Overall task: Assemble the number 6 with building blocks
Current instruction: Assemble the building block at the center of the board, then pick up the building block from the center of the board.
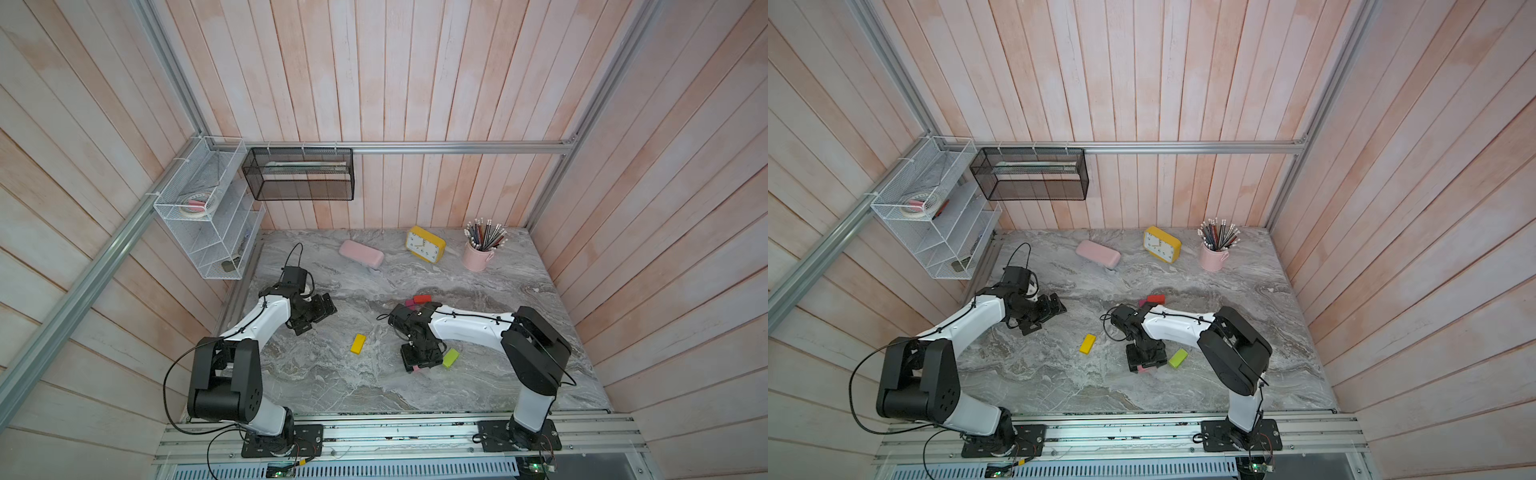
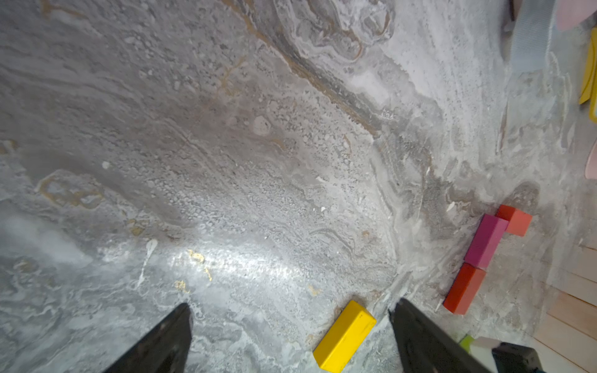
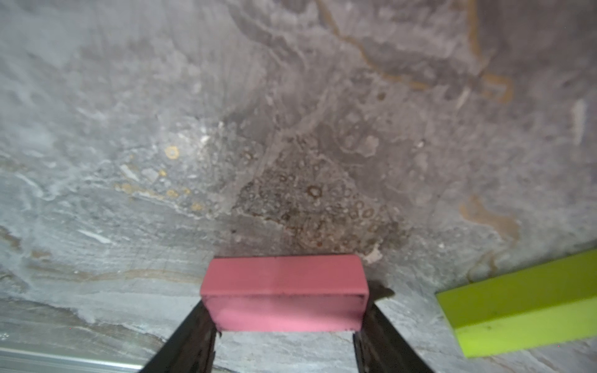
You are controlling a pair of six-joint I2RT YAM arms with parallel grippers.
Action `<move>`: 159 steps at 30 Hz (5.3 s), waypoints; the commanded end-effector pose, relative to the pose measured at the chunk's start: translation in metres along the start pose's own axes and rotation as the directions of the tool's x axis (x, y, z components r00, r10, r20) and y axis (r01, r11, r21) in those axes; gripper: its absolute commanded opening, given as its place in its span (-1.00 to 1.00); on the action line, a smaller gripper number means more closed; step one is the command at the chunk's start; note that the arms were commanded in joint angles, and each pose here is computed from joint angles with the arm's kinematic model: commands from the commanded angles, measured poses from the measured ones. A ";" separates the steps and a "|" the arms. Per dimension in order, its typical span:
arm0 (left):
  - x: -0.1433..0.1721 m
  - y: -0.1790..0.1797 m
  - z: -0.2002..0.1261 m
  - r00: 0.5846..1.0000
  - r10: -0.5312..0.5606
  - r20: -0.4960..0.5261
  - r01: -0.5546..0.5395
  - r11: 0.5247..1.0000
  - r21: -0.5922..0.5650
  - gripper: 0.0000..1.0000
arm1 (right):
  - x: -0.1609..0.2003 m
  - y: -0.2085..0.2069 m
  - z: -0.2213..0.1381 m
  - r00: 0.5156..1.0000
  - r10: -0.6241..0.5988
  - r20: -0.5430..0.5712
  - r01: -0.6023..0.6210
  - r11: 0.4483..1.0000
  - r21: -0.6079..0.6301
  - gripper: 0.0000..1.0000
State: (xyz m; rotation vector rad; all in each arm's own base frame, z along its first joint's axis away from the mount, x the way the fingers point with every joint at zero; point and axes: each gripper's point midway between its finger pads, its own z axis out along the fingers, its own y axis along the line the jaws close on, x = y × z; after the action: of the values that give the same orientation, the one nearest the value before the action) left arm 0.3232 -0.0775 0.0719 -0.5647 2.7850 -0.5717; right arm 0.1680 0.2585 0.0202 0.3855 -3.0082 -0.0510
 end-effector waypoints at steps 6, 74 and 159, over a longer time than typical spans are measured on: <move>-0.007 -0.002 -0.003 1.000 0.020 0.012 -0.020 1.000 -0.002 0.96 | -0.022 -0.004 -0.013 0.996 0.077 0.039 -0.077 0.997 -0.009 0.23; -0.023 -0.009 -0.004 0.999 0.050 -0.010 -0.050 0.998 -0.033 0.96 | -0.076 -0.033 -0.001 0.962 0.268 0.045 -0.268 0.963 -0.007 0.25; -0.013 -0.004 0.000 0.999 0.031 -0.014 -0.031 0.999 -0.023 0.96 | 0.000 -0.110 -0.025 0.748 0.662 0.044 -0.650 0.745 -0.146 0.38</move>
State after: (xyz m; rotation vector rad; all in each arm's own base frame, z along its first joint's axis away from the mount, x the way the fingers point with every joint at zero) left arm 0.3305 -0.0750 0.0737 -0.5328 2.8254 -0.5293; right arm 0.1942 0.1488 0.0379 -0.7498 -3.0110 -0.1895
